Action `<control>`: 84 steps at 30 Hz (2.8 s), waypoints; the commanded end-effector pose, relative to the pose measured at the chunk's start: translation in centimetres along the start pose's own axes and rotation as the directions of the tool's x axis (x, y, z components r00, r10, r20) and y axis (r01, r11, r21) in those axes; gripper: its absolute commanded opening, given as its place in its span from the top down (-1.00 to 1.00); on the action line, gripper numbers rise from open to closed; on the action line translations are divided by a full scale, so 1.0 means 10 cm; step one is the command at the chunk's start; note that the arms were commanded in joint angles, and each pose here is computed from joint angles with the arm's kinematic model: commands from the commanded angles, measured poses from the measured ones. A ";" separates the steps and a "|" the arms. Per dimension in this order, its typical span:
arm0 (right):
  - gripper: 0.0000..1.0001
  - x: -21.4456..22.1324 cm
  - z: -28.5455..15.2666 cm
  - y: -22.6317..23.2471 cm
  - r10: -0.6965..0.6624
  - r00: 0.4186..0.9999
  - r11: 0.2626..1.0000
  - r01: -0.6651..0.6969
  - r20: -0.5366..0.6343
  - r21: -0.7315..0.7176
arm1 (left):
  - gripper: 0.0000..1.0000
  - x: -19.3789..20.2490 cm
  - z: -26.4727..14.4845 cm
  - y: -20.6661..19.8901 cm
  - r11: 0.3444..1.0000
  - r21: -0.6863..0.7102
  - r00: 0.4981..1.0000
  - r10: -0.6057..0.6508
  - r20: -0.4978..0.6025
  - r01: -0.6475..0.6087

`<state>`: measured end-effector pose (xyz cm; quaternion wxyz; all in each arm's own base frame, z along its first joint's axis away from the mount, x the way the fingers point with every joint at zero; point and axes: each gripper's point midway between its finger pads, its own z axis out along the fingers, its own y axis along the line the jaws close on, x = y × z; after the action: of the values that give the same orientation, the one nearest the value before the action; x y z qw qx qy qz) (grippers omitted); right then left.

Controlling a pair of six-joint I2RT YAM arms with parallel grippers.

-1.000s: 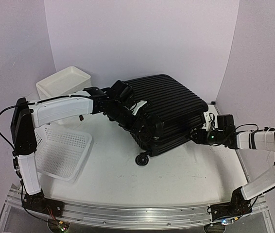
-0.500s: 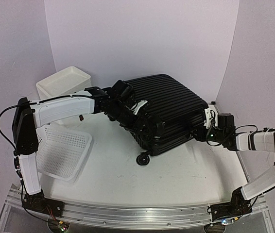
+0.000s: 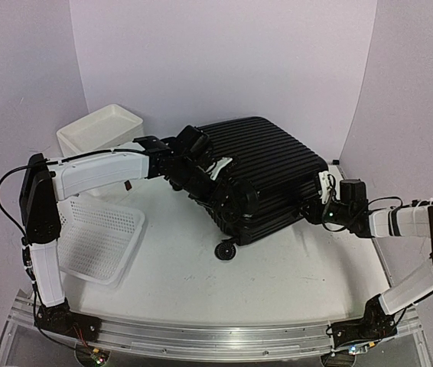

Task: Open, take out, and arrange the luggage

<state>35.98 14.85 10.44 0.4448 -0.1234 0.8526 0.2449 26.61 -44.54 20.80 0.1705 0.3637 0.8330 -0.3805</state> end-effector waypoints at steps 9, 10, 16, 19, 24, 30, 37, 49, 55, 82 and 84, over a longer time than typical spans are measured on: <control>0.92 -0.09 0.00 -0.04 -0.065 0.997 0.997 0.064 0.029 0.041 | 0.62 -0.88 -0.58 -0.54 0.980 0.070 0.939 0.156 0.307 -0.185; 0.99 -0.09 -0.01 -0.04 -0.066 0.997 0.997 0.065 0.030 0.042 | 0.62 -0.88 -0.58 -0.54 0.980 0.070 0.938 0.157 0.308 -0.186; 1.00 -0.05 -0.01 0.13 -0.051 0.999 0.997 0.051 0.002 -0.058 | 0.62 -0.87 -0.56 -0.52 0.981 0.059 0.939 0.158 0.305 -0.185; 1.00 0.00 -0.01 0.23 -0.045 0.999 0.993 0.042 -0.026 -0.110 | 0.62 -0.89 -0.56 -0.52 0.981 0.059 0.939 0.156 0.307 -0.183; 0.84 0.09 -0.03 0.19 -0.020 0.997 0.996 0.014 -0.071 -0.083 | 0.62 -0.89 -0.54 -0.50 0.982 0.055 0.939 0.157 0.306 -0.182; 0.13 0.16 -0.19 -0.25 0.027 0.995 0.976 -0.005 -0.098 0.217 | 0.62 -0.87 -0.53 -0.48 0.983 0.052 0.942 0.150 0.300 -0.173; 0.01 0.13 -0.04 -0.08 -0.103 0.991 0.969 0.119 -0.085 0.218 | 0.62 -0.92 -0.47 -0.51 0.985 0.090 0.949 0.112 0.294 -0.144; 0.19 -0.16 0.03 -0.27 -0.043 0.997 0.917 0.017 0.057 0.398 | 0.63 -0.89 -0.44 -0.53 0.985 0.120 0.957 0.085 0.278 -0.122; 0.20 -0.28 0.12 -0.14 -0.009 0.995 0.945 -0.024 0.098 0.325 | 0.63 -0.89 -0.42 -0.54 0.984 0.135 0.959 0.079 0.272 -0.119; 0.18 -0.29 -0.08 -0.13 0.133 0.977 0.943 -0.177 0.169 0.282 | 0.62 -0.90 -0.47 -0.58 0.981 0.134 0.956 0.096 0.277 -0.137; 0.20 -0.26 -0.04 -0.17 0.099 0.983 0.943 -0.141 0.151 0.300 | 0.62 -0.90 -0.46 -0.57 0.982 0.136 0.957 0.093 0.275 -0.134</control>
<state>36.11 12.63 10.48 0.4711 0.0353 0.8696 0.1439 27.26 -45.96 20.78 0.1564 0.3468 0.8352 -0.3970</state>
